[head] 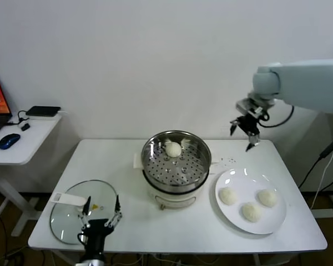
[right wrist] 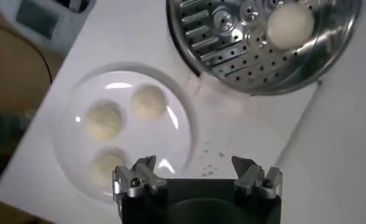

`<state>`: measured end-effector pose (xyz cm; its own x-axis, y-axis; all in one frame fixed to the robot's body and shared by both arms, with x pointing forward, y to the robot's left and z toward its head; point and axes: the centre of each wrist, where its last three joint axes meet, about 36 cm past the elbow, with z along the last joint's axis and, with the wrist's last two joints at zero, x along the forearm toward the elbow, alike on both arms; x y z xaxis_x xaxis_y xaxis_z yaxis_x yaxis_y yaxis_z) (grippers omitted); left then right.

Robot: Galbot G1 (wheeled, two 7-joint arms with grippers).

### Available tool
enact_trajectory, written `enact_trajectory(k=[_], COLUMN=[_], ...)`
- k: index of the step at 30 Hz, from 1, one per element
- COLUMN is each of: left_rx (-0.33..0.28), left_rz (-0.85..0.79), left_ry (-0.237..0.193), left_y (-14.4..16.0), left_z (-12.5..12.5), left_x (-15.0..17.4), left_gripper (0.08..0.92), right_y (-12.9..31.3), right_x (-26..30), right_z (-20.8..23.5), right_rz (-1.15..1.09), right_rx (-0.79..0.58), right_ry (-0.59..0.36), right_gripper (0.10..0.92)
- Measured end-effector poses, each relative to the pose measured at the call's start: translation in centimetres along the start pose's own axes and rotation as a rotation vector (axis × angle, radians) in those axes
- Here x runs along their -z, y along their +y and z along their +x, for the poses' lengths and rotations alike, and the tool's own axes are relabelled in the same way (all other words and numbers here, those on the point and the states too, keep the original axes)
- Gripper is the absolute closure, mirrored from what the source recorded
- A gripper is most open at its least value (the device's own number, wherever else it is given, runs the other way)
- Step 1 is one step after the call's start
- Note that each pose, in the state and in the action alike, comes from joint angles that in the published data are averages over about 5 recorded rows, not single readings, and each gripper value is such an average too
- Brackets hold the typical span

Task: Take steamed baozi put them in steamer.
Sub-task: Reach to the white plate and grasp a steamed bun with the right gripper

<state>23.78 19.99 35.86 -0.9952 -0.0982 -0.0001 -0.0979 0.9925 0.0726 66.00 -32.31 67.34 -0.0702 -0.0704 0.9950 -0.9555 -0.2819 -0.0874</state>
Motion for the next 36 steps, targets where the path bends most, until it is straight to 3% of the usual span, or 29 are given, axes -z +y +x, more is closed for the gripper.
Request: enact_trajectory(k=[8,18,36], left_rx=[0.005,0.01,0.01], left_rz=[0.0,-0.006,-0.011], left_ry=[-0.003,-0.002,0.001], left_y=[0.1,0.4,0.5], left_z=[0.0,0.0,-0.1], left_x=[0.1,0.0,-0.2], left_gripper=[0.177,0.177,0.177], right_y=[3.6,4.8,5.2], right_x=[-0.7,1.2,1.7], right_z=[-6.1,-12.5,-18.1], right_rz=[-0.147,-0.212,-0.24], right_rx=[0.047,0.057,0.022], right_ry=[-0.031,-0.052,-0.034], right_gripper=[0.2,0.2,0.2])
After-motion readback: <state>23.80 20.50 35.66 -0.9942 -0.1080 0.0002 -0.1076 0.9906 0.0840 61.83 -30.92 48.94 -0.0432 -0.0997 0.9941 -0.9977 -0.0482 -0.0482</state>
